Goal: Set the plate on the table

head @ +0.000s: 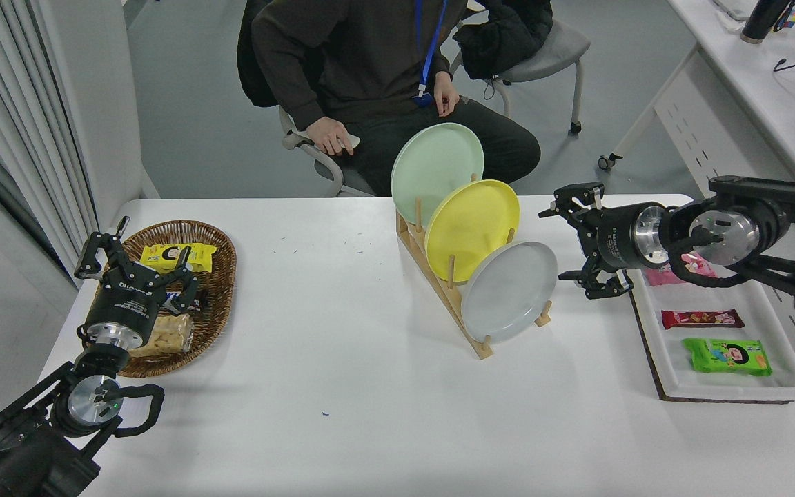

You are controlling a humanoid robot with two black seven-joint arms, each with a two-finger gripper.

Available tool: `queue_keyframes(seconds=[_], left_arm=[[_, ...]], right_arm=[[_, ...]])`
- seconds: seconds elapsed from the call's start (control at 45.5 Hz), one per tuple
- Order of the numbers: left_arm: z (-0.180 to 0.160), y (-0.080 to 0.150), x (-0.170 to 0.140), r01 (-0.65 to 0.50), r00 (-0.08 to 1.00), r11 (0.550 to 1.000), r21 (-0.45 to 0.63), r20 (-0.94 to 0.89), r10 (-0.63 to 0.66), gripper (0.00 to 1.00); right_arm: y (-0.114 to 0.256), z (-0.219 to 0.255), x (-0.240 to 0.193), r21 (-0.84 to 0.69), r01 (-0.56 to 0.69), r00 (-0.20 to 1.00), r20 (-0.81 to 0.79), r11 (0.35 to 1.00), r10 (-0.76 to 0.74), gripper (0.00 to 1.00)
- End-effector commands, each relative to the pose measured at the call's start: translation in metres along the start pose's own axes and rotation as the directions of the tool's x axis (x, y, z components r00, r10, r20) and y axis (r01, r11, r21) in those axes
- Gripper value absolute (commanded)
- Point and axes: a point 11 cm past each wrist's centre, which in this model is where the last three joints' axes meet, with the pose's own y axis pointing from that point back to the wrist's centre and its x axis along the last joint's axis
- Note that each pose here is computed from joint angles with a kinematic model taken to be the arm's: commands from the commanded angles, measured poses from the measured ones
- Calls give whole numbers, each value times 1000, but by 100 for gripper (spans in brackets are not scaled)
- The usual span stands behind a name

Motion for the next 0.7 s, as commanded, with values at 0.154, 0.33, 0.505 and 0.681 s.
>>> queue_keyframes(seconds=[0.154,0.33,0.505,0.681], left_arm=[[0,0,0,0,1000,1000,0,0,0,98],[0,0,0,0,1000,1000,0,0,0,98],[0,0,0,0,1000,1000,0,0,0,98],[0,0,0,0,1000,1000,2,0,0,98]], right_arm=[[-17,-2,-20,11,59,997,53,998,-59,100],[-20,-4,-29,20,87,989,120,996,-89,100],[-19,-12,-29,47,87,988,124,995,-92,100],[-20,-13,-15,51,38,996,79,998,-42,100]])
